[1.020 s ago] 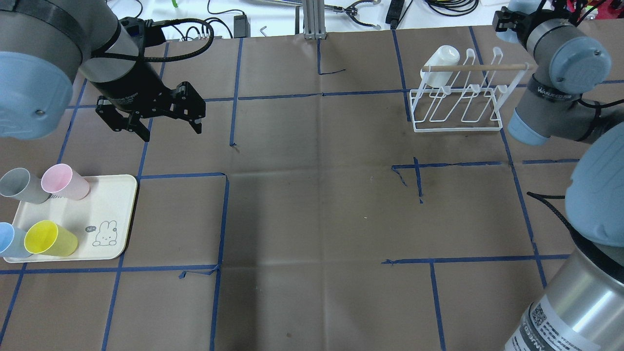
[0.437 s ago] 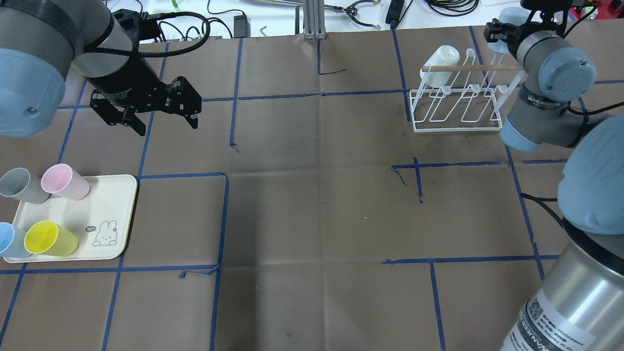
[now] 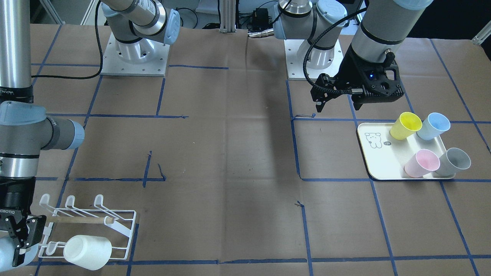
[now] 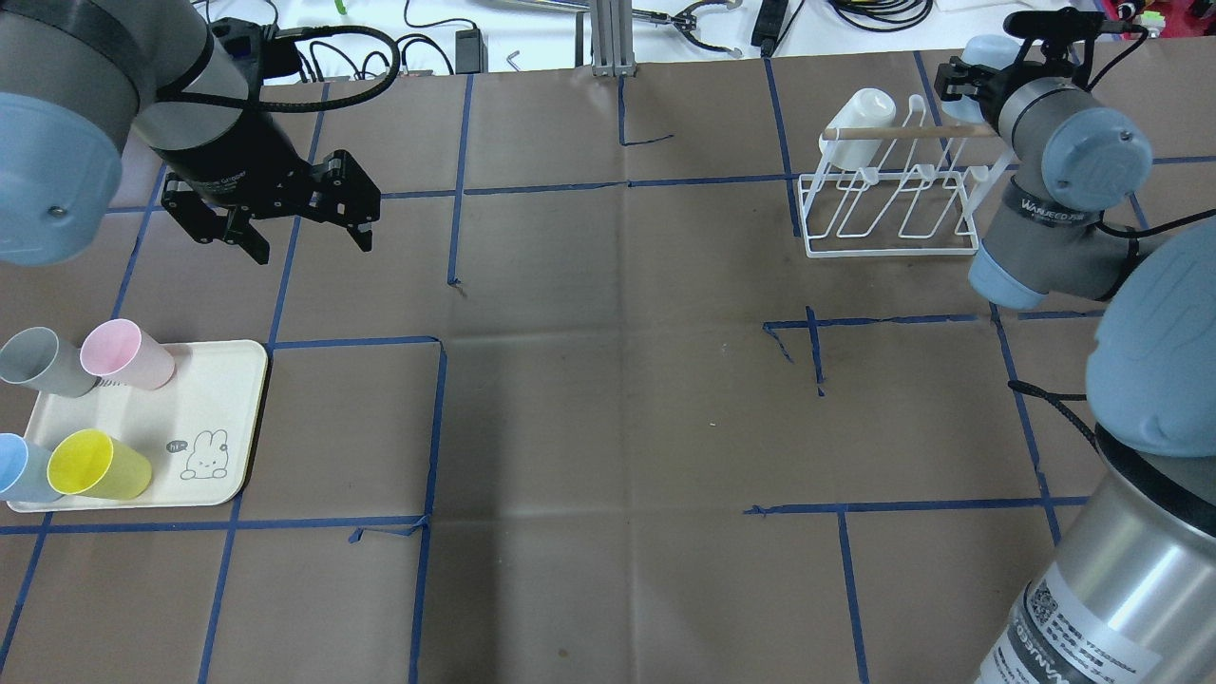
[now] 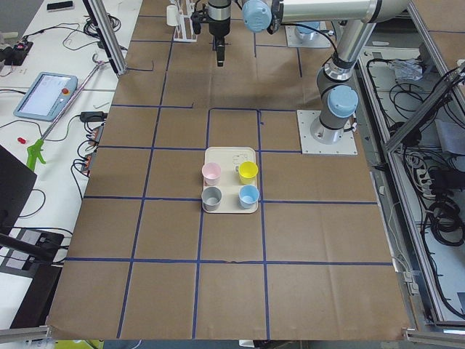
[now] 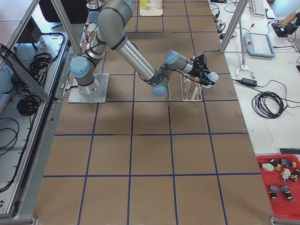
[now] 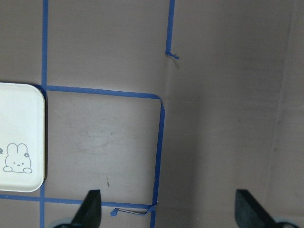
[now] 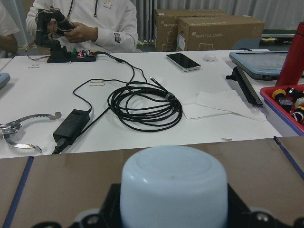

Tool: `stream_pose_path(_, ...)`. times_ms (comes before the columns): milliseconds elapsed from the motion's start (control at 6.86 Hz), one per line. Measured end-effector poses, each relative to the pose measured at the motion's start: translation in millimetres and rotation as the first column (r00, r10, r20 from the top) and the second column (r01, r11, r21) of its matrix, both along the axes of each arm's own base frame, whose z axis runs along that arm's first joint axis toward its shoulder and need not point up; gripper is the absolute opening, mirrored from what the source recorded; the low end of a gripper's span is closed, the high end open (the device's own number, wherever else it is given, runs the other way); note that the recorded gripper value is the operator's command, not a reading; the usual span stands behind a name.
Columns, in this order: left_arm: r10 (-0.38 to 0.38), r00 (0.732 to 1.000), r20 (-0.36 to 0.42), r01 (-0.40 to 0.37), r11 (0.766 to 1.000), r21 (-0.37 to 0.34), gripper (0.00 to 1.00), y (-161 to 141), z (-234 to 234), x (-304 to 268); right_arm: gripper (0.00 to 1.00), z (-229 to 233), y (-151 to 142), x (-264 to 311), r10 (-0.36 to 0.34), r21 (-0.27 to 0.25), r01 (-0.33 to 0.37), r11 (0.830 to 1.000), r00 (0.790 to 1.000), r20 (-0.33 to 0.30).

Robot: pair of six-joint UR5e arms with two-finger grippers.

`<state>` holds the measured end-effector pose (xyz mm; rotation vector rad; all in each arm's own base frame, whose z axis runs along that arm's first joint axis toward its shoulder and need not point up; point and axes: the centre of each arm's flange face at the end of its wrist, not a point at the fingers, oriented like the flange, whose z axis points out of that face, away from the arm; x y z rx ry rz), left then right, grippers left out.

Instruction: Transfer IKEA cup to right arm and place on rack

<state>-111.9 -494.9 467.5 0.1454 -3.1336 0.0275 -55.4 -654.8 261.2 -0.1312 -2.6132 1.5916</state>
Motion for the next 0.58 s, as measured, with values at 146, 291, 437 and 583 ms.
stream_pose_path(146,0.002,1.0,0.0,-0.002,1.0,0.001,0.99,0,-1,-1,1.0,1,0,0,0.001,0.0,-0.001,1.0,1.0,0.001)
stream_pose_path(291,0.001,1.0,-0.004,-0.001,1.0,0.001,0.99,0,-1,-3,1.0,3,0,0,0.0,-0.001,0.0,1.0,1.0,0.003)
stream_pose_path(437,0.0,1.0,-0.008,0.0,1.0,0.002,0.99,0,-1,-5,1.0,7,0,1,0.002,-0.005,-0.002,1.0,1.0,0.003)
stream_pose_path(583,-0.001,1.0,-0.009,0.001,1.0,0.002,0.99,0,-2,-5,1.0,19,0,3,0.007,-0.021,-0.007,1.0,1.0,0.001)
